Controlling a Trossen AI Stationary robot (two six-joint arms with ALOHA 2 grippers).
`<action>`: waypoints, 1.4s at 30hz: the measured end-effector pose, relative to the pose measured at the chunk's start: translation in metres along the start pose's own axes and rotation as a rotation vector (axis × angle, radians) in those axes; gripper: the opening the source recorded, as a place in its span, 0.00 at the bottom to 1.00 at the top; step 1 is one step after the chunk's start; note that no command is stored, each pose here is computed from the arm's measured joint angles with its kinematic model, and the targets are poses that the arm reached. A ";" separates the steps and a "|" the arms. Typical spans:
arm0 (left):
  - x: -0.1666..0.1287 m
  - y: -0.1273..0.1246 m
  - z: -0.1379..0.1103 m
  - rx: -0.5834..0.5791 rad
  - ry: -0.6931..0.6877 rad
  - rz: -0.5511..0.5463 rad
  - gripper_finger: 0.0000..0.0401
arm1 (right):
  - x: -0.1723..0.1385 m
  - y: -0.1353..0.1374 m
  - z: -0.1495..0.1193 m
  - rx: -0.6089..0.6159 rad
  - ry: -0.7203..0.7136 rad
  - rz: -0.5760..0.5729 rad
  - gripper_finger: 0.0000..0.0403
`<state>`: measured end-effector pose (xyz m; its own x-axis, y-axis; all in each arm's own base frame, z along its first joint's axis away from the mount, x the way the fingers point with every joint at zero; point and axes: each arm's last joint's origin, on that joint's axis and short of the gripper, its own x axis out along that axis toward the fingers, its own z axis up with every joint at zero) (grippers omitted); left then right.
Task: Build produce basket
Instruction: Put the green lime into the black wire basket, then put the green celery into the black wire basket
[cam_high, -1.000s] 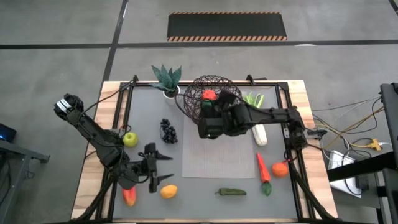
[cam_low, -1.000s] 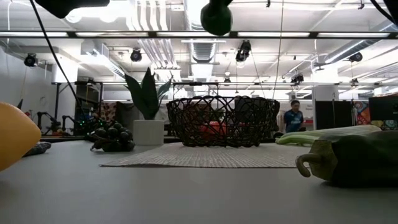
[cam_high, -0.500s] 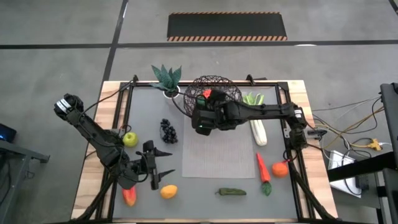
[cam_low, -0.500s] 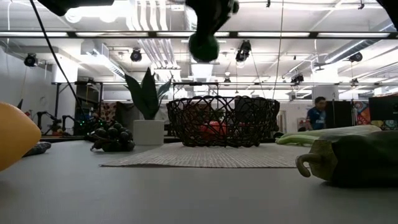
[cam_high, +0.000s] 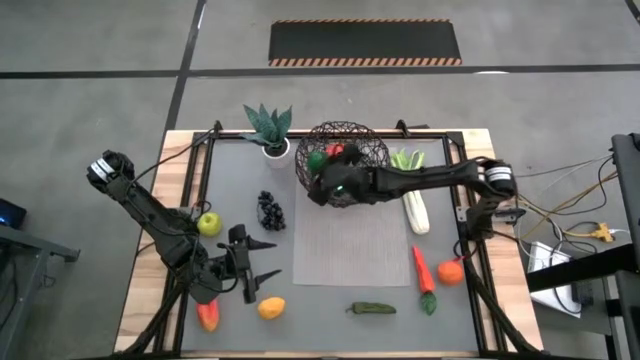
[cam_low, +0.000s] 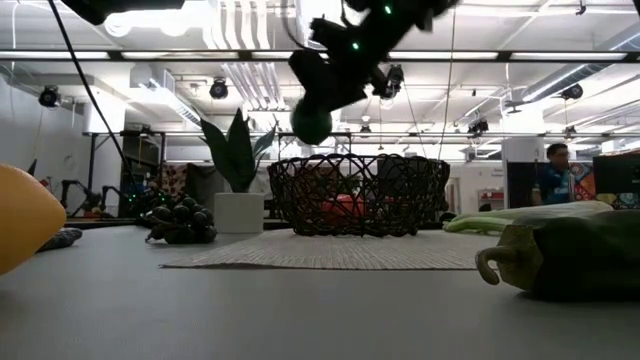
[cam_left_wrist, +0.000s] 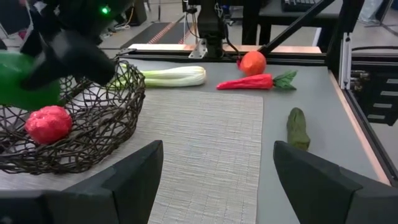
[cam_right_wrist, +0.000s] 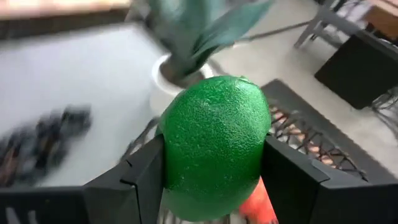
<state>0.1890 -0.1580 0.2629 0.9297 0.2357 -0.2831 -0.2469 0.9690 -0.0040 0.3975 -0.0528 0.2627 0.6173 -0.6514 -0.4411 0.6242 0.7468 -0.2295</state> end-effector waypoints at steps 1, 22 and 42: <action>0.000 0.000 0.000 0.000 -0.001 0.003 0.71 | 0.002 -0.006 -0.004 0.042 -0.043 -0.008 0.52; 0.000 0.001 0.000 -0.002 -0.014 0.031 0.71 | 0.046 -0.087 -0.090 0.313 0.046 -0.353 0.52; 0.001 0.001 0.000 -0.006 -0.014 0.031 0.71 | 0.046 -0.089 -0.098 0.334 0.086 -0.359 0.75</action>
<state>0.1893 -0.1570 0.2629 0.9254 0.2666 -0.2694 -0.2772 0.9608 -0.0014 0.3236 -0.1360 0.1772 0.3027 -0.8356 -0.4584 0.9180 0.3850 -0.0955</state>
